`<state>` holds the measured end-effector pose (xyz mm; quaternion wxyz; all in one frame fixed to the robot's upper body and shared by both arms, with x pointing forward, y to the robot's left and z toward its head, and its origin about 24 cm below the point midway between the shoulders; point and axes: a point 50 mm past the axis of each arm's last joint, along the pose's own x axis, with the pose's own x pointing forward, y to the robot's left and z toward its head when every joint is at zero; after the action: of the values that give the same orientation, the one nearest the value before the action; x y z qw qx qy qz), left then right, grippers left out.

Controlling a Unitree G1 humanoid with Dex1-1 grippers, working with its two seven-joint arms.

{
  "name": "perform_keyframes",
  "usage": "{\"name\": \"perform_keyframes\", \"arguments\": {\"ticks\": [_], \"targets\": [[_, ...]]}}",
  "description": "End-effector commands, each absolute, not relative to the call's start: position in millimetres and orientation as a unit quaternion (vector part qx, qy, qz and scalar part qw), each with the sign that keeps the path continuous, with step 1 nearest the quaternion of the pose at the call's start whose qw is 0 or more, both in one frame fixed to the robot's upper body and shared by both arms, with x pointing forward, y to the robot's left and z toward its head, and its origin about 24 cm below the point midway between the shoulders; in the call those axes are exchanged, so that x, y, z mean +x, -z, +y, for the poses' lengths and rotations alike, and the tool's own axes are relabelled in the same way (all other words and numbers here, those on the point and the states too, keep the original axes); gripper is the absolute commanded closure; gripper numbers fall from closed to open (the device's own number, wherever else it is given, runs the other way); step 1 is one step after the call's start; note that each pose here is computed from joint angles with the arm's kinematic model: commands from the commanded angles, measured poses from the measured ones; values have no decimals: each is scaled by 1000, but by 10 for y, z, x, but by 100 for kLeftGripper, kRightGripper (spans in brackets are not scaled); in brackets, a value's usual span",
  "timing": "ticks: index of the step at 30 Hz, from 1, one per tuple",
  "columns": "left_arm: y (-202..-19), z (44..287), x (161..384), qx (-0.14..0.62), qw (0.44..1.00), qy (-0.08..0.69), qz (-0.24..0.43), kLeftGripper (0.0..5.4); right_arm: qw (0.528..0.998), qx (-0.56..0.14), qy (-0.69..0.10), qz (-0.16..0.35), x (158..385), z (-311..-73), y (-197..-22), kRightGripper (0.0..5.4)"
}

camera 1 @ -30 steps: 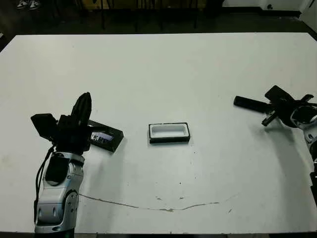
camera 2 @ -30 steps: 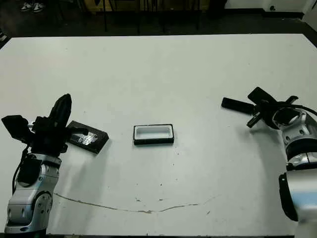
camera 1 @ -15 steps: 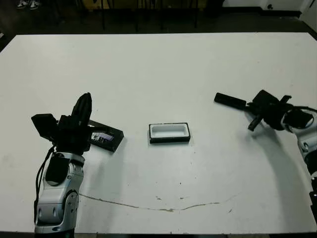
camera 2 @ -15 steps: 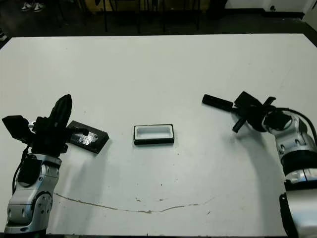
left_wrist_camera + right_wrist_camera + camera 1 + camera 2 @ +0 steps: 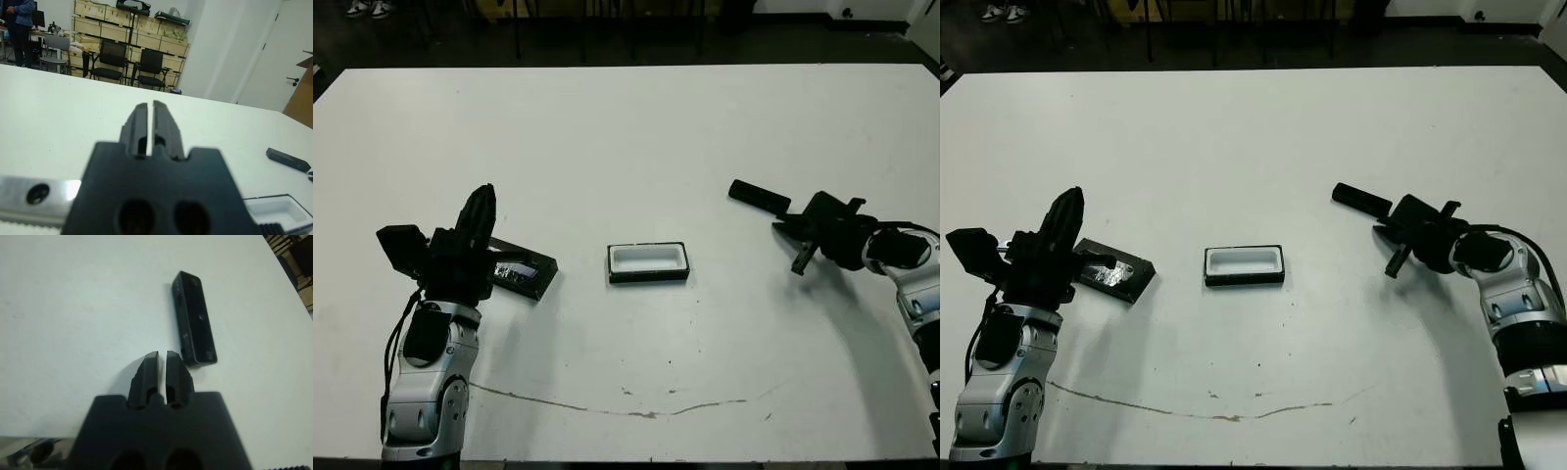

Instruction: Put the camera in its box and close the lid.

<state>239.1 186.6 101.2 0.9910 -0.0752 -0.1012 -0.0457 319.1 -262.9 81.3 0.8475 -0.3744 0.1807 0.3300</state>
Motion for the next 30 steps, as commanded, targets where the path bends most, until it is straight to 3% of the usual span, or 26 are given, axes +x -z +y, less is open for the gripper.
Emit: {"name": "perform_keyframes", "arguments": {"ticks": [1,8,17,22,30], "targets": [[-944,1889,2380,-72,993,41,-81,538,844,-363,-335,208,3129,-2649,-785,540],[-946,1895,2397,-71,993,46,-83,538,866,-339,-331,162,3168,-2744,-1154,540],[-957,1876,2409,-65,993,48,-82,539,902,-347,-248,72,3178,-2832,-1705,531],[-962,1864,2405,-65,993,49,-81,540,904,-346,-240,70,3265,-2833,-1723,465],[-952,1876,2396,-67,993,47,-81,540,856,-394,-299,154,3457,-2743,-1478,326]]}}
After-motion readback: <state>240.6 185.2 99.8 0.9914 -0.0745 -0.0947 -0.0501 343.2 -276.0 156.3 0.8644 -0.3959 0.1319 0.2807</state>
